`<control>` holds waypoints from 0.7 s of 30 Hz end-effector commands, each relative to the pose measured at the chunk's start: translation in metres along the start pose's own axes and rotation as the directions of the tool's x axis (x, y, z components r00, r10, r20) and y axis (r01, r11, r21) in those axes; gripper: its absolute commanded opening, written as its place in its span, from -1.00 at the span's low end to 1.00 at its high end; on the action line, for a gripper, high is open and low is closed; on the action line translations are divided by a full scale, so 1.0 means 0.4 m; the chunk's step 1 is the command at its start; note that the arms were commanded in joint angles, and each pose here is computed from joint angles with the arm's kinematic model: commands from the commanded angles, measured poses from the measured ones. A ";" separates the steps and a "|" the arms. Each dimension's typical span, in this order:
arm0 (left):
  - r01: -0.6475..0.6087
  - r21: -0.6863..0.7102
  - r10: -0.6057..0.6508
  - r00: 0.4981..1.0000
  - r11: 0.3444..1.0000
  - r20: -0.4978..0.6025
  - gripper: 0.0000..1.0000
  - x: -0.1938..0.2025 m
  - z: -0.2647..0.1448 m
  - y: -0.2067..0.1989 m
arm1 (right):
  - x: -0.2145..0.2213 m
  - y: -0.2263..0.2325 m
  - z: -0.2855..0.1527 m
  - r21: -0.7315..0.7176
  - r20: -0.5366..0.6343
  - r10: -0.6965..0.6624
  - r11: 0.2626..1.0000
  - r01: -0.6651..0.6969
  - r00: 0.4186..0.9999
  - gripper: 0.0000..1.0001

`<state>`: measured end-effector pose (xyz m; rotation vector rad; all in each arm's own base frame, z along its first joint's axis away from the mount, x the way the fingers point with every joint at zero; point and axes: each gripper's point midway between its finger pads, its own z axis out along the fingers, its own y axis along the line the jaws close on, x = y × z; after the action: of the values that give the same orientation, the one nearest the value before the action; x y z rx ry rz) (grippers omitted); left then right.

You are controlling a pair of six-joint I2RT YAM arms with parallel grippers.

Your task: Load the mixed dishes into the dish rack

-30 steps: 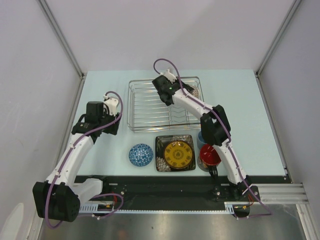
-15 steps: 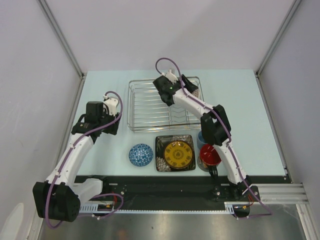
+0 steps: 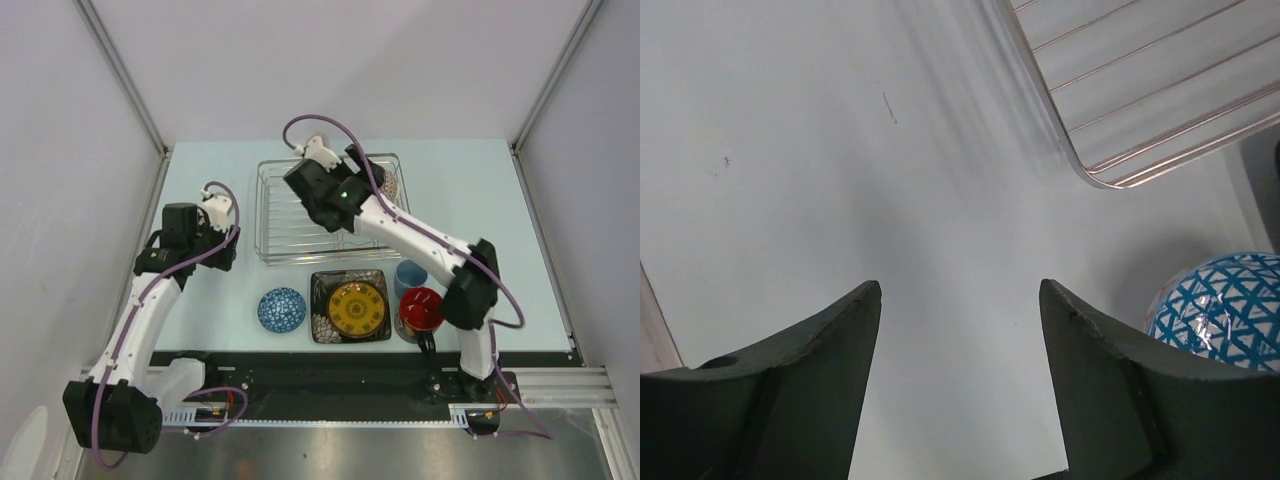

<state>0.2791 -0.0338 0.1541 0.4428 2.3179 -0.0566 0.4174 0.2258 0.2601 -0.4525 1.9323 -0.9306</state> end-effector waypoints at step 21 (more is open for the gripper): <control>-0.216 0.051 0.211 0.973 0.975 0.098 0.40 -0.010 -0.111 -0.022 | 0.178 0.460 -0.614 -0.927 -0.308 0.127 0.183 -0.328 0.943 0.32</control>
<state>0.2431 -0.0370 0.1857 0.6886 2.1934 -0.0555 0.1861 0.3642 0.1363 -0.8002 2.5080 0.4423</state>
